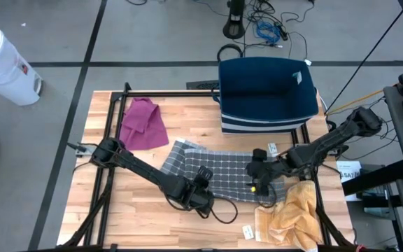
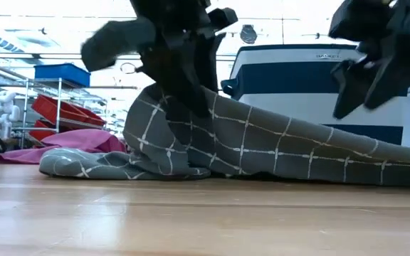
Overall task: Fold towel
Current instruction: Fold the gray checkered towel
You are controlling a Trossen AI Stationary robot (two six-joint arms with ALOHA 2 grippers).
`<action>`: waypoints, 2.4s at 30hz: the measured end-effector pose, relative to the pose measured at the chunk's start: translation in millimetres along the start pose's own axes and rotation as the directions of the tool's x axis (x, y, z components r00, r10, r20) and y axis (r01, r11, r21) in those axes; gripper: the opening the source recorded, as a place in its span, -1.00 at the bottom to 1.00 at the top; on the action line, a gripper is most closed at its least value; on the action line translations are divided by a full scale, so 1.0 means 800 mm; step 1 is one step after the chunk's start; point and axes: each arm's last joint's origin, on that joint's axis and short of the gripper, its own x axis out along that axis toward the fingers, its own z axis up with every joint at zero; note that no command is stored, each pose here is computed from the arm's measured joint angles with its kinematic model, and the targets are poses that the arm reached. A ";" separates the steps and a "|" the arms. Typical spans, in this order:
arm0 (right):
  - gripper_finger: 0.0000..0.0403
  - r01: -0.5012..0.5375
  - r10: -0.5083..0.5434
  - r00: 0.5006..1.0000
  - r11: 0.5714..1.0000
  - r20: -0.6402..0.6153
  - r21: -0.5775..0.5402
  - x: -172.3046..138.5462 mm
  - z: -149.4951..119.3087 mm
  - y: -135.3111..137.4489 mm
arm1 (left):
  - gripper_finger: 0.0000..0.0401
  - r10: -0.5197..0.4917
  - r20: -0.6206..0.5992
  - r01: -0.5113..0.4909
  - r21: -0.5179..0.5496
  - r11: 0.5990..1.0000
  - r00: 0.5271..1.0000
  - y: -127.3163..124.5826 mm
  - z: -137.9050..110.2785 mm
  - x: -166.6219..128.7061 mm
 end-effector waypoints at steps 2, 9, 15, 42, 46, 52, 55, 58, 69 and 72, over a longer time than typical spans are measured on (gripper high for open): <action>0.56 0.025 -0.025 0.999 1.000 -0.041 -0.010 0.012 -0.001 -0.003 | -0.40 -0.005 -0.002 0.005 0.008 1.000 1.000 -0.005 0.001 -0.006; 0.56 0.052 -0.058 0.979 0.998 -0.194 -0.034 0.053 -0.010 -0.009 | -0.40 0.067 -0.192 -0.054 0.070 0.996 0.979 -0.025 -0.018 -0.024; 0.56 0.050 -0.061 0.972 0.997 -0.228 -0.056 0.070 -0.014 -0.007 | -0.40 0.120 -0.340 -0.135 -0.023 0.991 0.933 -0.027 -0.040 -0.041; 0.56 0.072 -0.075 0.897 0.997 -0.435 -0.023 0.060 -0.044 -0.024 | -0.40 0.021 -0.259 -0.088 -0.248 0.965 0.966 -0.008 -0.078 -0.063; 0.56 0.083 -0.090 0.883 0.996 -0.460 -0.036 0.051 -0.048 -0.027 | -0.40 -0.045 -0.335 -0.053 -0.277 0.960 0.941 -0.012 -0.109 -0.016; 0.56 0.085 -0.096 0.886 0.995 -0.454 -0.044 0.044 -0.049 -0.029 | -0.40 -0.066 -0.306 -0.035 -0.313 0.949 0.950 -0.011 -0.135 0.033; 0.56 0.086 -0.098 0.885 0.995 -0.454 -0.047 0.043 -0.049 -0.030 | -0.40 -0.088 -0.247 -0.001 -0.338 0.941 0.965 -0.004 -0.137 0.046; 0.56 0.095 -0.105 0.877 0.994 -0.468 -0.046 0.042 -0.050 -0.030 | -0.40 -0.103 -0.268 0.004 -0.348 0.938 0.958 0.002 -0.143 0.050; 0.56 0.103 -0.117 0.864 0.993 -0.490 -0.055 0.039 -0.052 -0.032 | -0.41 -0.368 -0.348 0.147 -0.523 0.840 0.862 -0.010 -0.175 0.054; 0.56 0.102 -0.119 0.862 0.993 -0.493 -0.061 0.039 -0.053 -0.032 | -0.41 -0.413 -0.423 0.108 -0.581 0.806 0.806 -0.016 -0.185 0.042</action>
